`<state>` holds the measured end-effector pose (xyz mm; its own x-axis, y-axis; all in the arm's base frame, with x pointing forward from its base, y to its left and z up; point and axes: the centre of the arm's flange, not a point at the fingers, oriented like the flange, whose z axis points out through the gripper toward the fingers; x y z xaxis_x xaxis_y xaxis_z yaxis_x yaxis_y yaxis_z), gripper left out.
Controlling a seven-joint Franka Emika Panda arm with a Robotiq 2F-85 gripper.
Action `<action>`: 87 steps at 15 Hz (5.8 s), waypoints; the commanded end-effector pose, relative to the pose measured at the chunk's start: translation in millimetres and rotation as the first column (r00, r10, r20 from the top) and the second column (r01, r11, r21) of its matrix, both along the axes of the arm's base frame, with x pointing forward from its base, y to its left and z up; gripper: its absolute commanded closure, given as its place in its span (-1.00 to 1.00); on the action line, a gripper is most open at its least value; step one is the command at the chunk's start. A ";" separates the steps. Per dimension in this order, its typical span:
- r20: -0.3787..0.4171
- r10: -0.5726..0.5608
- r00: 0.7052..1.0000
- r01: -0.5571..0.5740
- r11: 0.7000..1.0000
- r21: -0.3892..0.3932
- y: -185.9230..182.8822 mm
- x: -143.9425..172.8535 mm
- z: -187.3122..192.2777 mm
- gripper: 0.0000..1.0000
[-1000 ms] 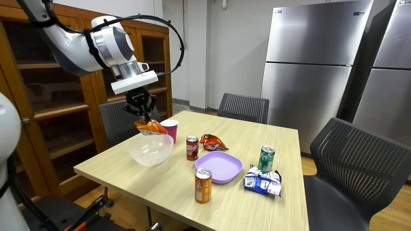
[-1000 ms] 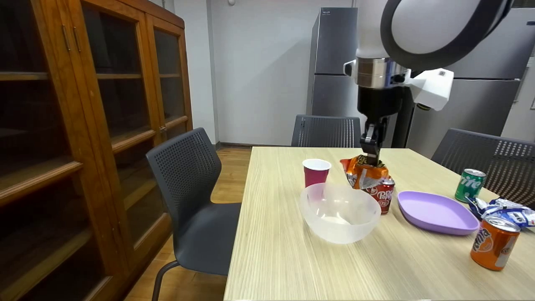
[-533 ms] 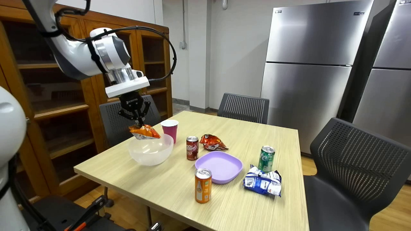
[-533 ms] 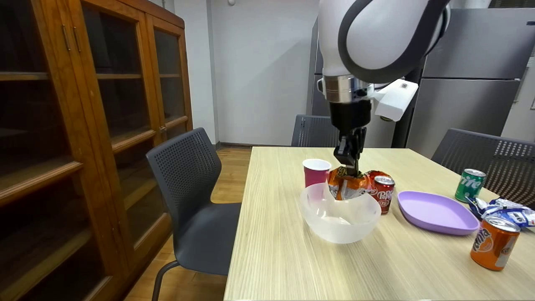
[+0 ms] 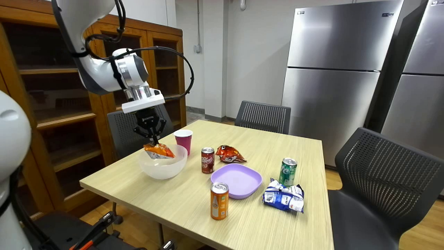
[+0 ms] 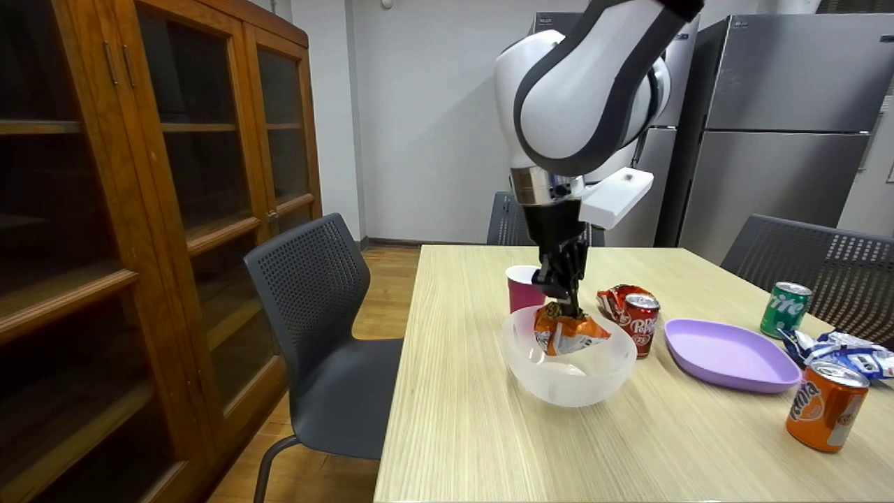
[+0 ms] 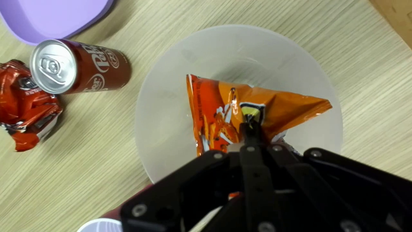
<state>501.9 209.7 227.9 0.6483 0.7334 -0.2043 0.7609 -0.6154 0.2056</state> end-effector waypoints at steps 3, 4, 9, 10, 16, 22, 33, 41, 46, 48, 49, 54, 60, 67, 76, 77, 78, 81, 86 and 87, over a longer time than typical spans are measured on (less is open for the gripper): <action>-0.058 -0.045 0.997 0.043 0.998 -0.046 23.2 28.7 -26.5 1.00; -0.065 -0.046 0.997 0.043 0.998 -0.051 23.9 28.8 -28.3 0.89; -0.066 -0.039 0.997 0.036 0.998 -0.047 14.0 23.0 -16.9 0.09; -0.056 -0.045 0.997 0.043 0.999 -0.032 8.7 20.7 -9.1 -0.05; 0.019 -0.099 0.995 0.098 0.994 0.058 -34.0 12.2 44.3 -0.94; 0.107 -0.171 0.979 0.153 0.976 0.156 -109.6 9.0 83.4 -1.00; 0.123 -0.430 0.894 0.392 0.886 0.249 -258.6 12.3 76.1 -1.00; 0.093 -0.646 0.757 0.610 0.751 0.253 -351.4 -2.9 66.9 -1.00; 0.097 -0.789 0.607 0.754 0.610 0.244 -394.0 -11.1 57.4 -1.00; 0.098 -0.841 0.532 0.808 0.539 0.238 -407.5 -12.3 49.6 -1.00; 0.100 -0.864 0.493 0.832 0.502 0.234 -412.8 -12.4 45.8 -1.00; 0.087 -0.950 0.299 0.921 0.311 0.235 -439.9 -4.6 21.4 -1.00; 0.064 -0.996 0.060 0.967 0.074 0.243 -480.6 16.9 -13.9 -1.00; 0.020 -0.988 -0.156 0.946 -0.143 0.291 -523.3 45.1 -53.5 -1.00; -0.046 -0.959 -0.279 0.911 -0.280 0.303 -543.5 51.2 -98.1 -1.00; -0.050 -0.957 -0.285 0.909 -0.286 0.303 -544.8 51.9 -100.3 -1.00; -0.054 -0.955 -0.290 0.906 -0.292 0.306 -545.9 52.1 -101.0 -1.00; -0.063 -0.950 -0.305 0.898 -0.309 0.314 -549.7 52.8 -100.6 -1.00; -0.067 -0.948 -0.312 0.894 -0.316 0.318 -554.4 51.8 -98.0 -1.00; -0.068 -0.948 -0.311 0.893 -0.316 0.320 -554.1 51.6 -97.3 -1.00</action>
